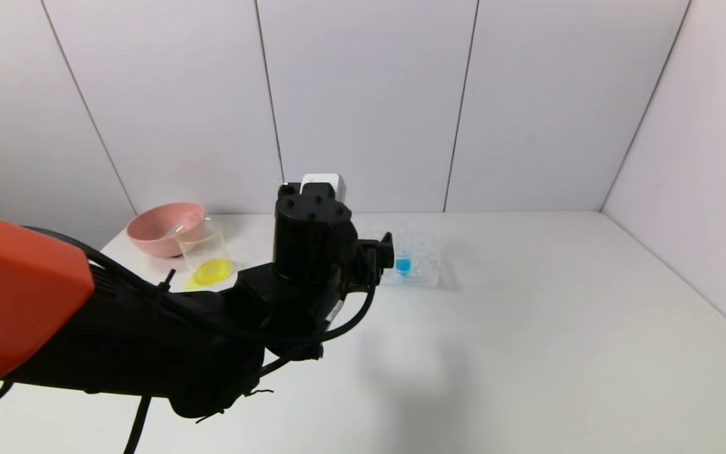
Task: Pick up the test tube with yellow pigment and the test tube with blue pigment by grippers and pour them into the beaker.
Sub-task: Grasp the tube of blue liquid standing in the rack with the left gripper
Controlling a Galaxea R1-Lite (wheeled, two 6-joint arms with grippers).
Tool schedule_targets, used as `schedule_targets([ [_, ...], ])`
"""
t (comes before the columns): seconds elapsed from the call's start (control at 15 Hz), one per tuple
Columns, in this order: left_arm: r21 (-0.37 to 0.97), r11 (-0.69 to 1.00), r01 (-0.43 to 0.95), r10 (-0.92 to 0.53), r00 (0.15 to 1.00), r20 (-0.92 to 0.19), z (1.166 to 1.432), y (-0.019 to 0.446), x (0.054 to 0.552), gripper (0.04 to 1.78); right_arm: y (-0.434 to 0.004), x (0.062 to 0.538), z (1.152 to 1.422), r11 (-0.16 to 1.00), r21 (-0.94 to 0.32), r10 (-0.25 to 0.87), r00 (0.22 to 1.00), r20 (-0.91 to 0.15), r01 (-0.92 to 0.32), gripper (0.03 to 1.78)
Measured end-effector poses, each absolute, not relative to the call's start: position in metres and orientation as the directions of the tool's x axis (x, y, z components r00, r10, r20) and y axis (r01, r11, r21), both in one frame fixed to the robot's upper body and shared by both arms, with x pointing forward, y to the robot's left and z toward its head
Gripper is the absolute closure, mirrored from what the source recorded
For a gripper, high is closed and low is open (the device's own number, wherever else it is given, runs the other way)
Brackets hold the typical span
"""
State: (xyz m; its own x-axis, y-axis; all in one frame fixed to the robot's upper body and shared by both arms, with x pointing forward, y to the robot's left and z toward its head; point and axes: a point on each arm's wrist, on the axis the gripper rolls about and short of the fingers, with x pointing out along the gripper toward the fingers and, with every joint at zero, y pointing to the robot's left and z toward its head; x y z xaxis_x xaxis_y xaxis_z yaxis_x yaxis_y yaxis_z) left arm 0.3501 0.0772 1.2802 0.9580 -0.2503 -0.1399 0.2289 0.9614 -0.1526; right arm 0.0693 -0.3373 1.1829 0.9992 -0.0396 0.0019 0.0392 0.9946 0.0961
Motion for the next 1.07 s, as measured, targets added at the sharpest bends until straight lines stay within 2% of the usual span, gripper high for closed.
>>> schedule_targets([
  [1.07, -0.14, 0.959, 0.248, -0.266, 0.955, -0.128, 1.241, 0.011, 0.398, 0.04, -0.337, 0.069, 1.183, 0.995, 0.096, -0.039, 0.999, 0.002, 0.039, 0.1],
])
